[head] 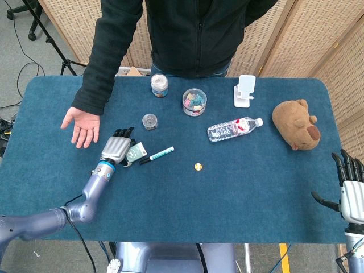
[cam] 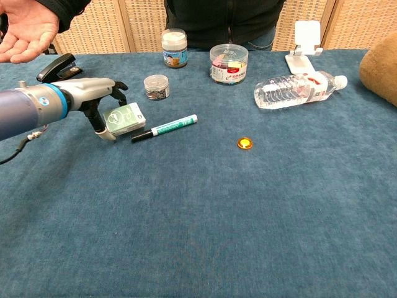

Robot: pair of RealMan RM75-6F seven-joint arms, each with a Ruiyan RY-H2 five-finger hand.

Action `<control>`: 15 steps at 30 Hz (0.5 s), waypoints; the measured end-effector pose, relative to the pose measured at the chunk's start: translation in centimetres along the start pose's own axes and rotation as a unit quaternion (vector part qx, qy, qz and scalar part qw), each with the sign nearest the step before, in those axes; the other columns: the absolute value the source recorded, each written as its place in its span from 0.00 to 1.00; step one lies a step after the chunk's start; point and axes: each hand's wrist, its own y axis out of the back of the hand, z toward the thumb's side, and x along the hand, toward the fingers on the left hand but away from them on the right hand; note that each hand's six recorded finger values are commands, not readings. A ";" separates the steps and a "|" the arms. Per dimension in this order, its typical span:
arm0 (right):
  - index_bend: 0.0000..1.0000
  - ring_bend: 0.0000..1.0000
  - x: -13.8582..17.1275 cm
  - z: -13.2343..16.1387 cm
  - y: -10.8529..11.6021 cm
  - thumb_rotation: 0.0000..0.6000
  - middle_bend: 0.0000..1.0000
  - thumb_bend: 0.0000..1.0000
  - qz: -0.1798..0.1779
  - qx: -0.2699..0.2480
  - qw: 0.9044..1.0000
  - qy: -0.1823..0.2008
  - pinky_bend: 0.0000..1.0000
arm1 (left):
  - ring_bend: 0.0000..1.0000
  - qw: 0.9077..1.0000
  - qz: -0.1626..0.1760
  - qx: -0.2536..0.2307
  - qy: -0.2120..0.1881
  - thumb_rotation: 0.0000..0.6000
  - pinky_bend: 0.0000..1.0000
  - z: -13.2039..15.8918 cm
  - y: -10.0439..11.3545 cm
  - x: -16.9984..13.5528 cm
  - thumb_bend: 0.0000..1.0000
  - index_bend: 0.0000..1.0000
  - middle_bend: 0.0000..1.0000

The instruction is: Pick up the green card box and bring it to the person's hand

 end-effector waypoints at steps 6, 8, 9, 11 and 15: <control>0.00 0.00 0.1 0.2 0.0 1.00 0.00 0.00 0.000 0.002 1.000 0.002 0.00 | 0.00 1.000 0.002 -0.006 -0.007 1.00 0.03 -1.5 0.2 -1.4 0.51 0.65 0.00; 0.00 0.00 0.1 0.2 0.0 1.00 0.00 0.00 0.000 0.003 1.000 0.003 0.00 | 0.00 1.000 0.002 -0.007 -0.011 1.00 0.03 -2.1 0.4 -2.0 0.51 0.65 0.00; 0.00 0.00 0.1 0.3 0.0 1.00 0.00 0.00 0.000 0.003 1.000 0.004 0.00 | 0.00 1.000 0.002 -0.005 -0.013 1.00 0.03 -2.5 0.4 -2.4 0.51 0.65 0.00; 0.00 0.00 0.2 0.4 0.0 1.00 0.00 0.00 0.000 0.003 1.000 0.005 0.00 | 0.00 1.000 -0.001 -0.001 -0.015 1.00 0.03 -3.3 0.4 -3.2 0.52 0.65 0.00; 0.00 0.00 0.2 0.5 0.0 1.00 0.00 0.00 0.000 0.004 1.000 0.007 0.00 | 0.00 1.000 -0.002 0.008 -0.016 1.00 0.03 -5.3 0.5 -4.9 0.51 0.65 0.00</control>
